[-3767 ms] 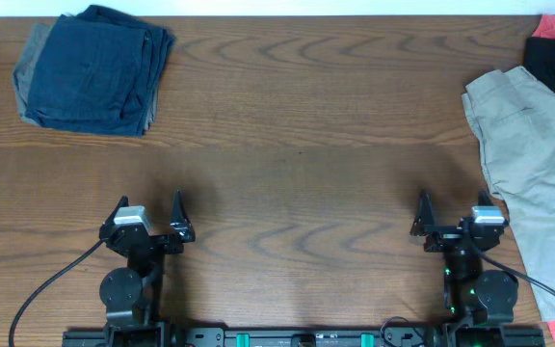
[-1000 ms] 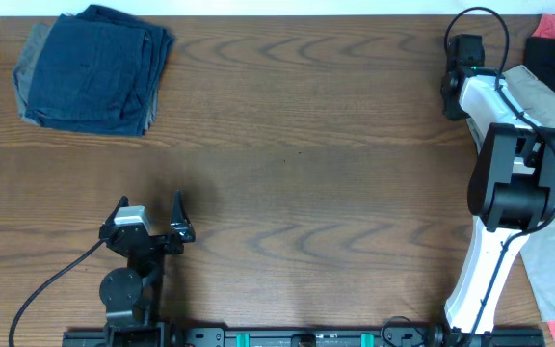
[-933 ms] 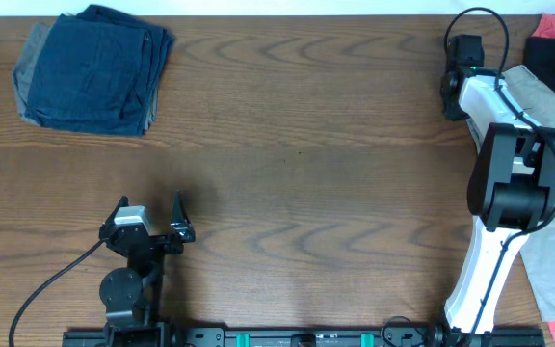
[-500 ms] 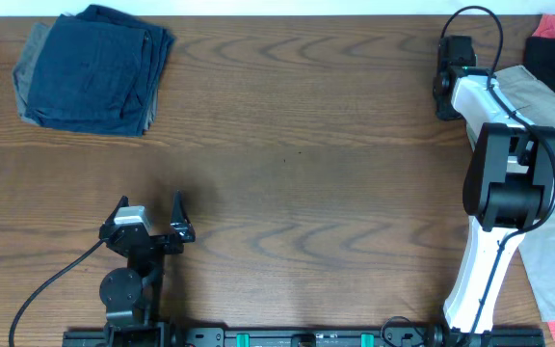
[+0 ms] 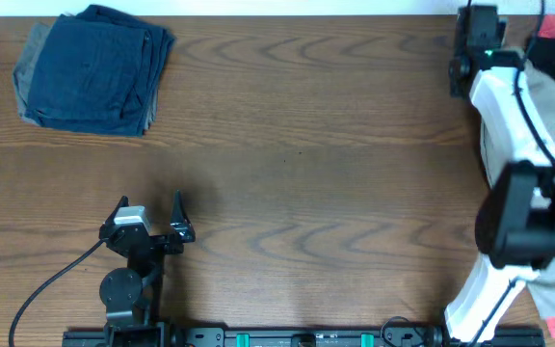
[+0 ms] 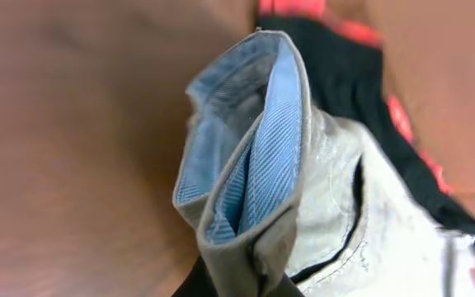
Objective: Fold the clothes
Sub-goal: 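Reach the right gripper to the khaki pants and grasp the waistband, then drag the khaki pants left to the table center and release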
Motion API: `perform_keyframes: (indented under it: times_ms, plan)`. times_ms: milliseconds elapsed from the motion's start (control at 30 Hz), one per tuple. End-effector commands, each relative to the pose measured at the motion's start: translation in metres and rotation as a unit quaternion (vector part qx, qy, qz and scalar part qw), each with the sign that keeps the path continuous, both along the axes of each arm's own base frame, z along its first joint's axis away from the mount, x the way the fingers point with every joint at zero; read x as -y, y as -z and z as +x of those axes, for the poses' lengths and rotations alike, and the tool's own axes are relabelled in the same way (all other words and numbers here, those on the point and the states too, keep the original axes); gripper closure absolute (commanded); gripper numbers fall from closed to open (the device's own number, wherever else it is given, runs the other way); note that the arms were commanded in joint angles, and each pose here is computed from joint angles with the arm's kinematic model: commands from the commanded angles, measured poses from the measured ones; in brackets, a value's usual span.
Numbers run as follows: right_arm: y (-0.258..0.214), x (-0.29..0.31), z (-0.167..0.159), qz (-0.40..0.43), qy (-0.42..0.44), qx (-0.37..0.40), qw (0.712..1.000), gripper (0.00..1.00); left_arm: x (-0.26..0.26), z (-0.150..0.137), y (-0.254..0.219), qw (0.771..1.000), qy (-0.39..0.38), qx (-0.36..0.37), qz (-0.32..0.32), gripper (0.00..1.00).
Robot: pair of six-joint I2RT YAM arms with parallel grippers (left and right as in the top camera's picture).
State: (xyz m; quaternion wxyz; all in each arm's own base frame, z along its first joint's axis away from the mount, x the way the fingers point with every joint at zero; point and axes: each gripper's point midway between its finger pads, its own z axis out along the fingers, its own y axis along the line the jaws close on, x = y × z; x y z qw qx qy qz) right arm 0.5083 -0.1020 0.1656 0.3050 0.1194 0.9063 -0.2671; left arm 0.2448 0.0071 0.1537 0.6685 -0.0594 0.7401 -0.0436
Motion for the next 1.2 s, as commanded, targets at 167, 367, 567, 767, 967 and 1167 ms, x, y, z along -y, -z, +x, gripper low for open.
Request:
perform_keyframes:
  times_ms: [167, 367, 567, 767, 967, 1167]
  plan:
    - [-0.078, -0.119, 0.008, 0.080, -0.140, 0.102, 0.982, 0.99, 0.003, -0.001, 0.015, 1.000, 0.010, -0.023, 0.003, 0.02]
    - [-0.065, -0.254, -0.003, 0.191, -0.314, 0.076, 0.927, 0.99, 0.003, -0.001, 0.015, 1.000, 0.010, -0.023, 0.003, 0.03]
    - [-0.042, -0.393, -0.057, 0.239, -0.519, 0.012, 0.821, 0.99, 0.003, -0.001, 0.015, 1.000, 0.010, -0.023, 0.003, 0.02]
    - [-0.016, -0.469, -0.109, 0.282, -0.580, -0.037, 0.763, 0.99, 0.003, -0.001, 0.015, 1.000, 0.010, -0.023, 0.003, 0.02]
    - [-0.017, -0.508, -0.150, 0.330, -0.598, -0.062, 0.727, 0.99, 0.003, -0.001, 0.015, 1.000, 0.010, -0.023, 0.003, 0.02]
    - [-0.016, -0.512, -0.156, 0.339, -0.591, -0.070, 0.728, 0.43, 0.003, -0.001, 0.016, 1.000, 0.010, -0.023, 0.003, 0.02]
